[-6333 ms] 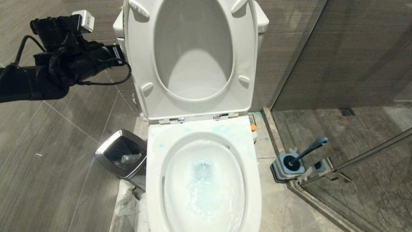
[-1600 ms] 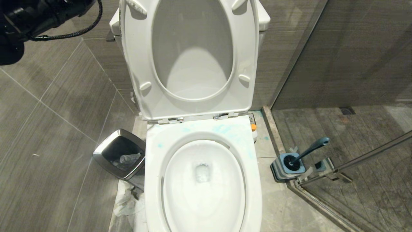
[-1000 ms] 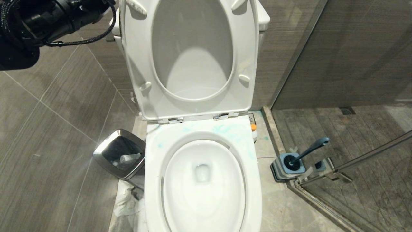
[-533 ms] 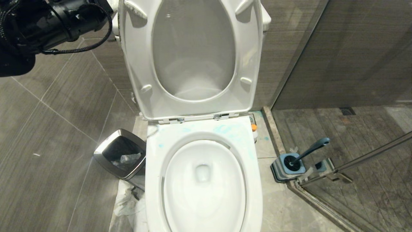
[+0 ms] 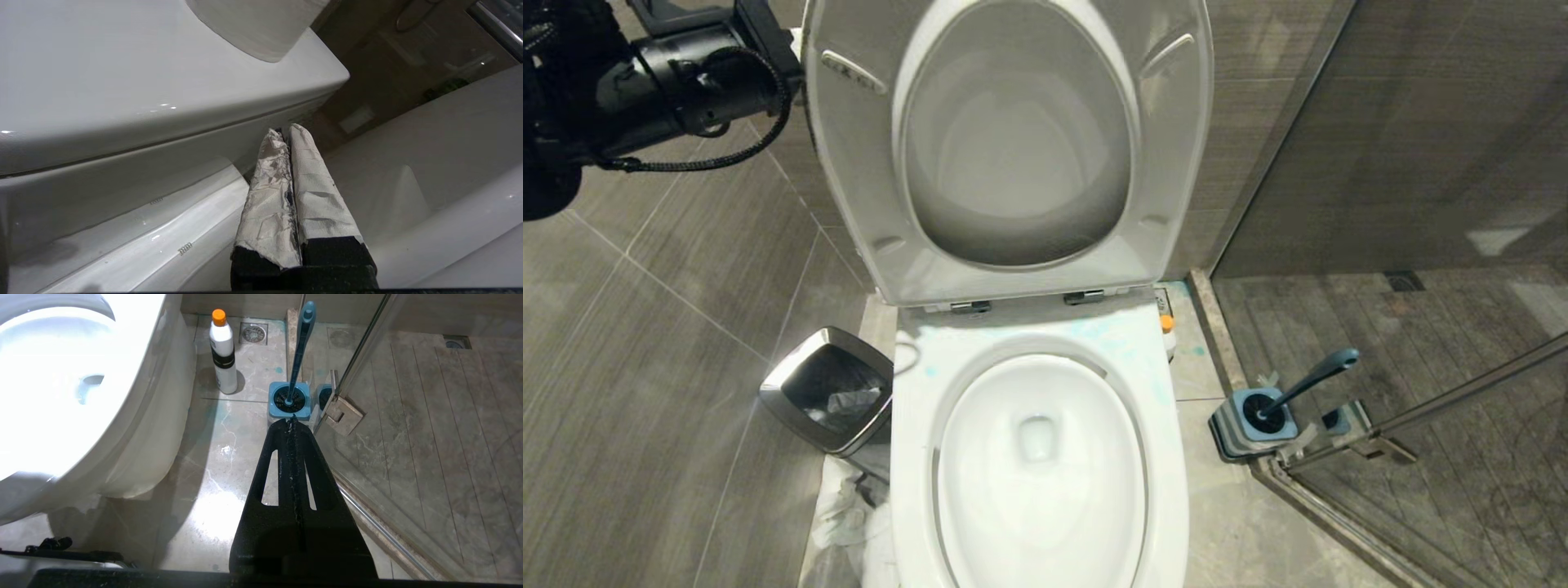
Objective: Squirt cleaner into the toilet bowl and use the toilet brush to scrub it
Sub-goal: Close the toilet lid
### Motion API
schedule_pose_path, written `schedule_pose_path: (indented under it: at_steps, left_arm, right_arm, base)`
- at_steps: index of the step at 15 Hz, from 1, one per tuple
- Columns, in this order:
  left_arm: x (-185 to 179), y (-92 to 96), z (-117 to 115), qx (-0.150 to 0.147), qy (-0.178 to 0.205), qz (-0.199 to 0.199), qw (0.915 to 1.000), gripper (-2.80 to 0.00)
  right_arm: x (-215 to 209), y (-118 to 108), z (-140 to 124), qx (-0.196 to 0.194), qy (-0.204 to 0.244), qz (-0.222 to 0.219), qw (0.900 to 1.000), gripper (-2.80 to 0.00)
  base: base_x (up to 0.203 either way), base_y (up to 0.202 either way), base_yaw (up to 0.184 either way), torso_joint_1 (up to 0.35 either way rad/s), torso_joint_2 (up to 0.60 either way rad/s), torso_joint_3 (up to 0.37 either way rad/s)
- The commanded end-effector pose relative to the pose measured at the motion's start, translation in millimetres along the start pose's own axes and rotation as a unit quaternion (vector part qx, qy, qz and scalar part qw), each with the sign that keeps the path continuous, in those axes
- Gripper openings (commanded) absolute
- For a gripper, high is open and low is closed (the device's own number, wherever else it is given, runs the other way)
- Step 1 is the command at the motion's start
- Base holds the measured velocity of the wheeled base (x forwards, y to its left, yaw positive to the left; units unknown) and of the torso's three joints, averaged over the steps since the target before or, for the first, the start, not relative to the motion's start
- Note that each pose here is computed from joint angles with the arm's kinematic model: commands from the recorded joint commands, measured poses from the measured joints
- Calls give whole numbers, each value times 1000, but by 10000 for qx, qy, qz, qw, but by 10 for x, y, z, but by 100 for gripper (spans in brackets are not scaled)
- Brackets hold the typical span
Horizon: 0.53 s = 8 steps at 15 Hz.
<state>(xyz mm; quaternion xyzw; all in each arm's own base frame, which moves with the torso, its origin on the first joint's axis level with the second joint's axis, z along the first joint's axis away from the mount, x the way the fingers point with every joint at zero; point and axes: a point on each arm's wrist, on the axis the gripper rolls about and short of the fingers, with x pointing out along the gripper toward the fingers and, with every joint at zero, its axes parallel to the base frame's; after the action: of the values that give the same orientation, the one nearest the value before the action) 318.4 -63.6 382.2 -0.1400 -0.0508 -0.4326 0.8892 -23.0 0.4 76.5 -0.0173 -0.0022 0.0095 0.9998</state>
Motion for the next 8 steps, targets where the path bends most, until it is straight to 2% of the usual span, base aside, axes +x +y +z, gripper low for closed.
schedule_pose_path:
  at_steps: [1,5,8]
  left_arm:
    - [-163,-159,108,101,-51,-153,9998,-280]
    - [-383,-293,110,90,114,-351,9993,-280]
    - [-494,-351,8,-129,352,-284,9989,-280]
  right_arm:
    - [1,0,1,-4,5,4,10000,-280]
    - [1,0,1,-4,5,4,10000,-280]
    - [1,0,1,-4,5,4,10000,-280]
  base:
    - [0,0,0,0,0,0]
    - [0,0,0,0,0,0]
    - [0,0,0,0,0,0]
